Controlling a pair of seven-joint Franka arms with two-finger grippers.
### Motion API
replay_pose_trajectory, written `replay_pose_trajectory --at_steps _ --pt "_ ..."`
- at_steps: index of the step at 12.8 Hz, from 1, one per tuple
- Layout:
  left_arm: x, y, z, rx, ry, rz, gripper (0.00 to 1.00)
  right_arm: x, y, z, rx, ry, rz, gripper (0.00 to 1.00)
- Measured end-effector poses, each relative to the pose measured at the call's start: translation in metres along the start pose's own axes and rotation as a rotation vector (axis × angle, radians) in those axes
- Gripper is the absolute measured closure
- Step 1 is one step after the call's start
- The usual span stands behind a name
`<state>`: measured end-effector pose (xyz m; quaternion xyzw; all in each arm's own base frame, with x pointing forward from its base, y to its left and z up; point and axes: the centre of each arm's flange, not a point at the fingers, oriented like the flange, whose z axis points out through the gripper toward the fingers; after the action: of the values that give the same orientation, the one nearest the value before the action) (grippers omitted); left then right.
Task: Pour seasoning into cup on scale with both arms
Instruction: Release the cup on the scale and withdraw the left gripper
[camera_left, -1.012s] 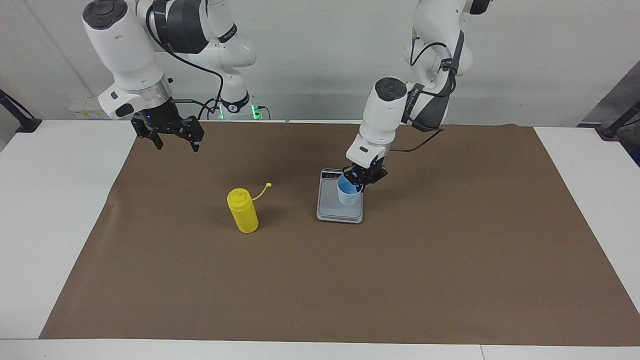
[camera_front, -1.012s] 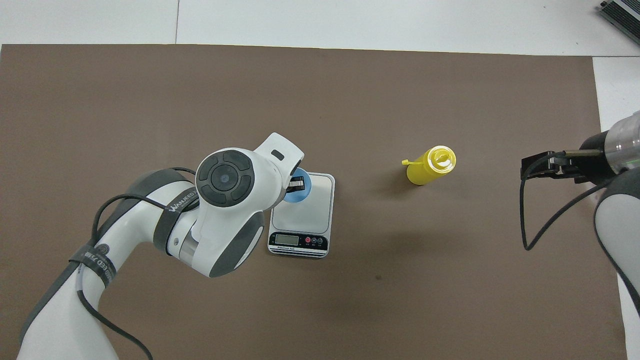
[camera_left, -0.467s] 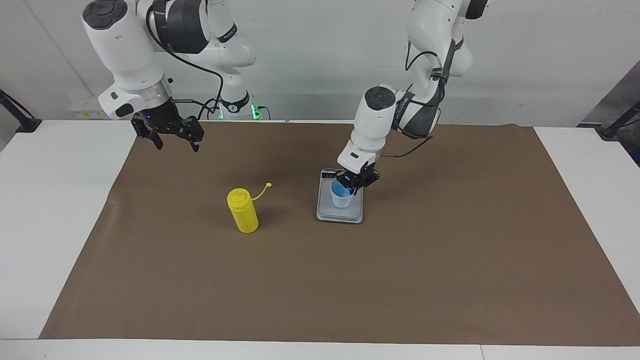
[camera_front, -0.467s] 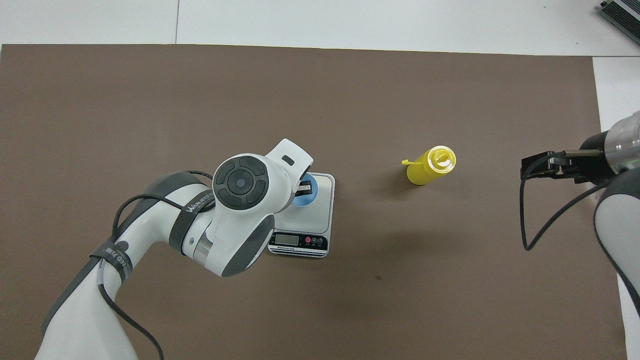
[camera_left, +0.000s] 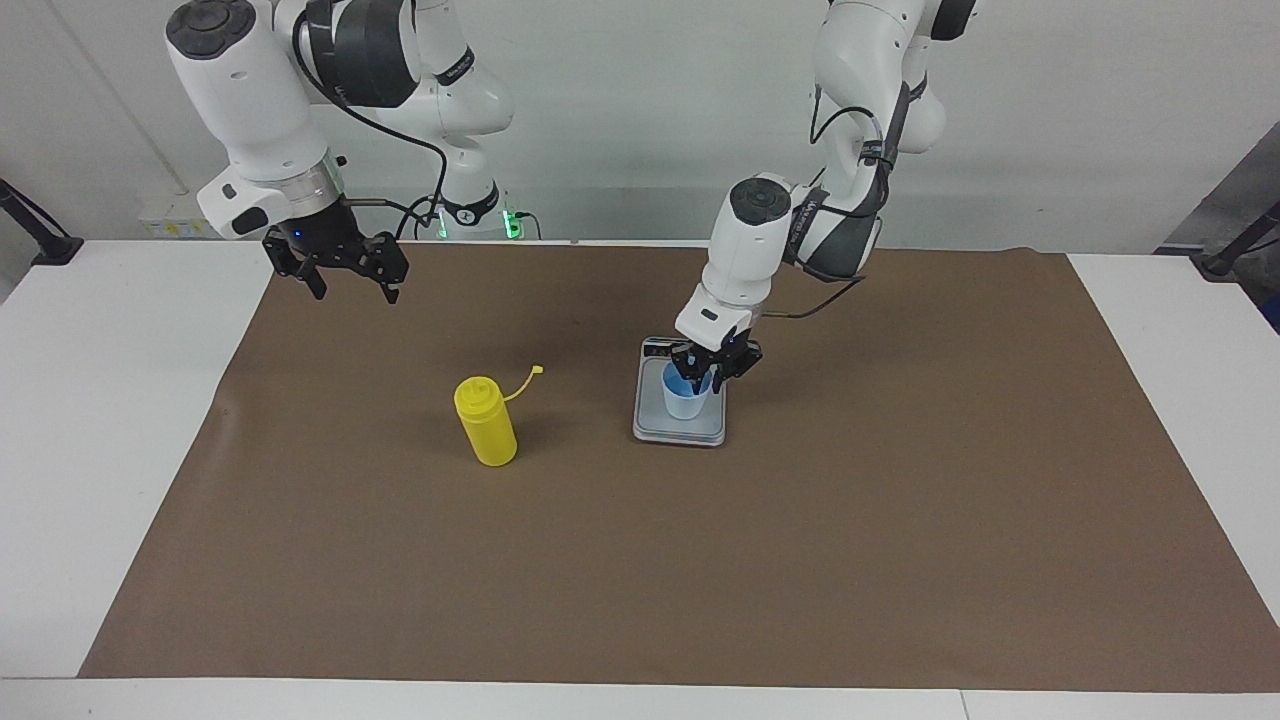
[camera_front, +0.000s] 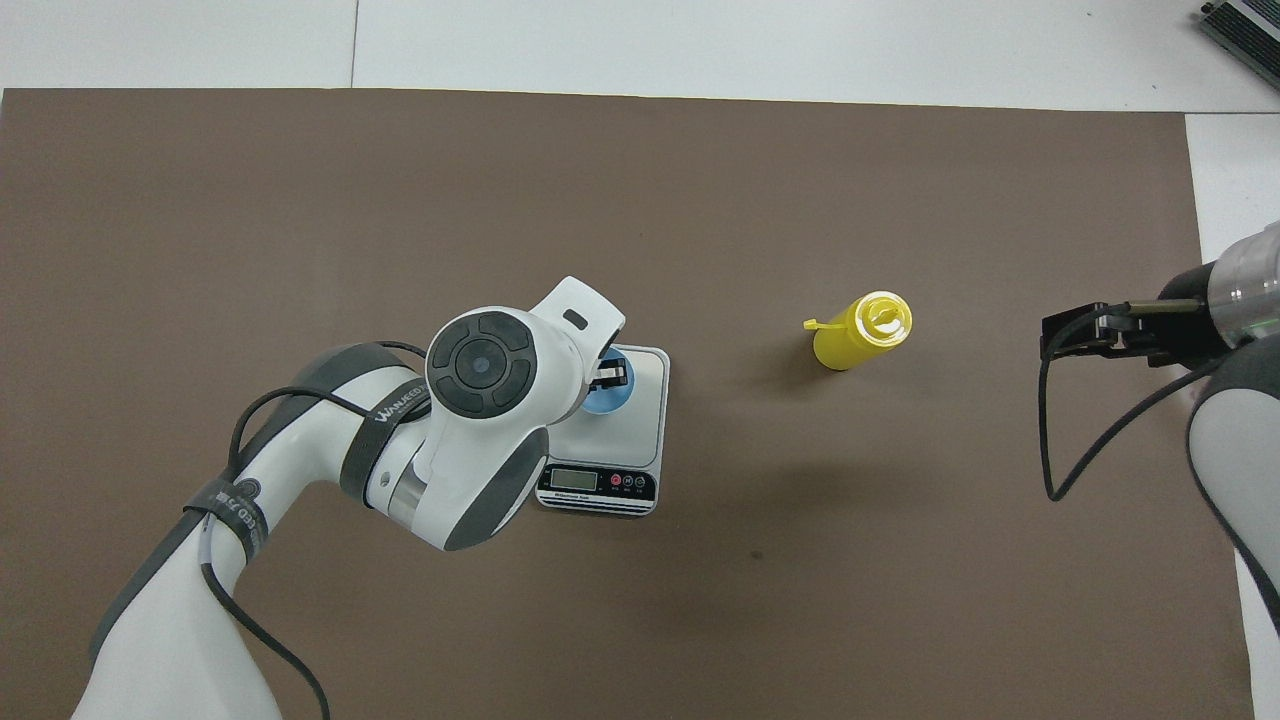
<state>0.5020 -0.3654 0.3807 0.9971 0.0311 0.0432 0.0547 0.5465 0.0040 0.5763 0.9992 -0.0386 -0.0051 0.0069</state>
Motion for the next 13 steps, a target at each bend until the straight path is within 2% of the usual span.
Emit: replay_pose_trajectory --at_steps 2,4,7,13 --pt "0.010 -0.007 -0.014 0.011 0.008 -0.013 0.25 0.000 0.000 0.000 0.000 0.000 0.000 0.00" --pt "0.028 -0.030 -0.050 0.055 0.030 -0.021 0.01 0.000 0.000 0.000 0.000 0.000 0.000 0.00" --pt "0.047 -0.078 -0.094 0.089 0.034 0.013 0.00 0.000 0.000 0.000 0.000 0.000 0.000 0.00" --pt "0.079 -0.204 -0.151 0.136 -0.007 0.144 0.00 -0.001 0.000 -0.003 0.001 0.005 -0.003 0.00"
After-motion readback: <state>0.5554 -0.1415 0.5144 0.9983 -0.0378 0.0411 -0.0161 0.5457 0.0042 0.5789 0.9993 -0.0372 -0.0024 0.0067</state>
